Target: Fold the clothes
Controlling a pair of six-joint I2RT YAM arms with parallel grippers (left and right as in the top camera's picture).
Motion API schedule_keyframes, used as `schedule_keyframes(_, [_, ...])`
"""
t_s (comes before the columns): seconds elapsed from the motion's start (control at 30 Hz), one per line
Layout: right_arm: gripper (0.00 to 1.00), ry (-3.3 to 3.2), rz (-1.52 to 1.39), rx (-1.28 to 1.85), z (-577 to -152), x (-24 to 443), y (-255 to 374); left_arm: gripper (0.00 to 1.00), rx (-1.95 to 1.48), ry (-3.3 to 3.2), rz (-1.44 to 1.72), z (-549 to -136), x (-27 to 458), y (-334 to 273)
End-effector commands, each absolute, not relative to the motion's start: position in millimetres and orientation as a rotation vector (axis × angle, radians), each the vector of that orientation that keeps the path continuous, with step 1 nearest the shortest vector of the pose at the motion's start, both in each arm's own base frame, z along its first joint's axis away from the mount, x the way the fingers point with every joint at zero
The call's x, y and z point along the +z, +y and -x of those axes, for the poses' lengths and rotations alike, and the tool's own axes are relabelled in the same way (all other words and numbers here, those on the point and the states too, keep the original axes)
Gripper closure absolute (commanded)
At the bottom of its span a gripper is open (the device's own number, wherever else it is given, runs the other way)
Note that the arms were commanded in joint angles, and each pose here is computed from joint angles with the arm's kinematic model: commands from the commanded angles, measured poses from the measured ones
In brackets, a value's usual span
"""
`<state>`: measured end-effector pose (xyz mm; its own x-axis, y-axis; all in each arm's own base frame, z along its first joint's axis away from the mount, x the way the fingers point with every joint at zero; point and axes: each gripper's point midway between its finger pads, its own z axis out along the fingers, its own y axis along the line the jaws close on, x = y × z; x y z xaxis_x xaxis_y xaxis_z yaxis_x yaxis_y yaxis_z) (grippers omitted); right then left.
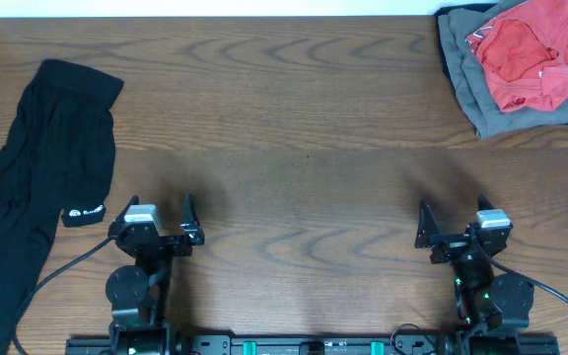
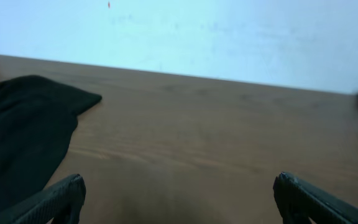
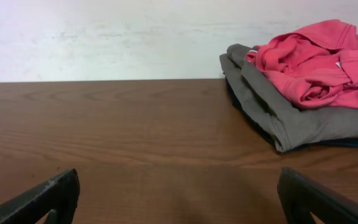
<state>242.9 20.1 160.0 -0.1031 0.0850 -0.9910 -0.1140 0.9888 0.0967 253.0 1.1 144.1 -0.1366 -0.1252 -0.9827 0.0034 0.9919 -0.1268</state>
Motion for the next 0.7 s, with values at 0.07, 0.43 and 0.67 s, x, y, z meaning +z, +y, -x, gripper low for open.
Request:
schedule_keyframes(0.07, [0.01,1.666,0.016,0.180,-242.8,158.3,21.9,0.02,-0.081,1.730,0.056,-247.6,136.7,0.8])
schedule_keyframes(0.43, [0.01,1.666,0.016,0.180,-242.8,158.3,21.9,0.02,-0.084,1.712,0.069,-244.1,139.8,1.7])
schedule_keyframes(0.67, [0.01,1.666,0.016,0.179,-242.8,158.3,21.9,0.02,-0.084,1.720,0.070,-244.4,137.8,1.7])
